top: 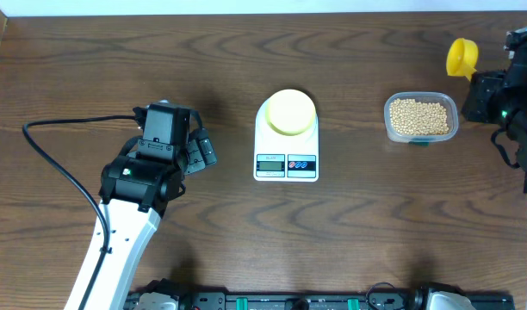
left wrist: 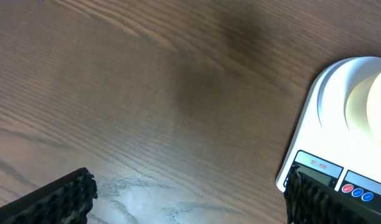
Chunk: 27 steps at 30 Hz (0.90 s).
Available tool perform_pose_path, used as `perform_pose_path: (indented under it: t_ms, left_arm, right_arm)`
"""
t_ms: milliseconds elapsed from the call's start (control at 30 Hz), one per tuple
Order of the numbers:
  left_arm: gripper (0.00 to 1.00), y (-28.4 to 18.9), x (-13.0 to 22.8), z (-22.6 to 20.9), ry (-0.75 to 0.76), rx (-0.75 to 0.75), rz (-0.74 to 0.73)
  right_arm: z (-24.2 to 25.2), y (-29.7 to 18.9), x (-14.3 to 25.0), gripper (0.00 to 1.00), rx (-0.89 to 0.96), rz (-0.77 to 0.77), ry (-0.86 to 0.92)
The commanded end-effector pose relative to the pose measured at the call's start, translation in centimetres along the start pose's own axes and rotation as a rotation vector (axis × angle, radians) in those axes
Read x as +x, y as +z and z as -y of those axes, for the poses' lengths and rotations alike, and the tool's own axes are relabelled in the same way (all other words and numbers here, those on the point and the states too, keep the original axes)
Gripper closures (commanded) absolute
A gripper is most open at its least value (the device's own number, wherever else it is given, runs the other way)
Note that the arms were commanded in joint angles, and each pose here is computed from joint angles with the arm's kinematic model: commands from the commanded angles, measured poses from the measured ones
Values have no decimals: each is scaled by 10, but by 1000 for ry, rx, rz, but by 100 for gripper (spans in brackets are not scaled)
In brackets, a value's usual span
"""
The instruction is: Scoop item into bowl and weigh 50g on scale
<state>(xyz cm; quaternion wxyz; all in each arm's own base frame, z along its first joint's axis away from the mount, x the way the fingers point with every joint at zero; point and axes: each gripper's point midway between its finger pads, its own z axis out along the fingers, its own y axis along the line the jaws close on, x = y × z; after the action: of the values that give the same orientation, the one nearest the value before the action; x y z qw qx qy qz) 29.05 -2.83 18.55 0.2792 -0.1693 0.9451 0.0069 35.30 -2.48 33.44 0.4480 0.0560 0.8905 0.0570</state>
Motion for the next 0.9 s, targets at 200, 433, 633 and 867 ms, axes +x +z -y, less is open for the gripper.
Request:
perform_pose_path:
  t_ms: [200,433,633,867]
  left_arm:
    - [2,0,-6,-2,-18,-15,22]
    - [2,-3,-2,35,-65,190,-33]
    - [2,-4,4,44,-179,237,-83]
    - [13,-10,17,68,-166,363,-174]
  right_arm:
    - [-9,-4,-16,99,-50,59,-84]
    - [-8,-4,-15,99,-50,55,-90]
    - [-9,-5,-25,99,-46,98,-180]
    - [-16,-11,-57,99,-64,234,-258]
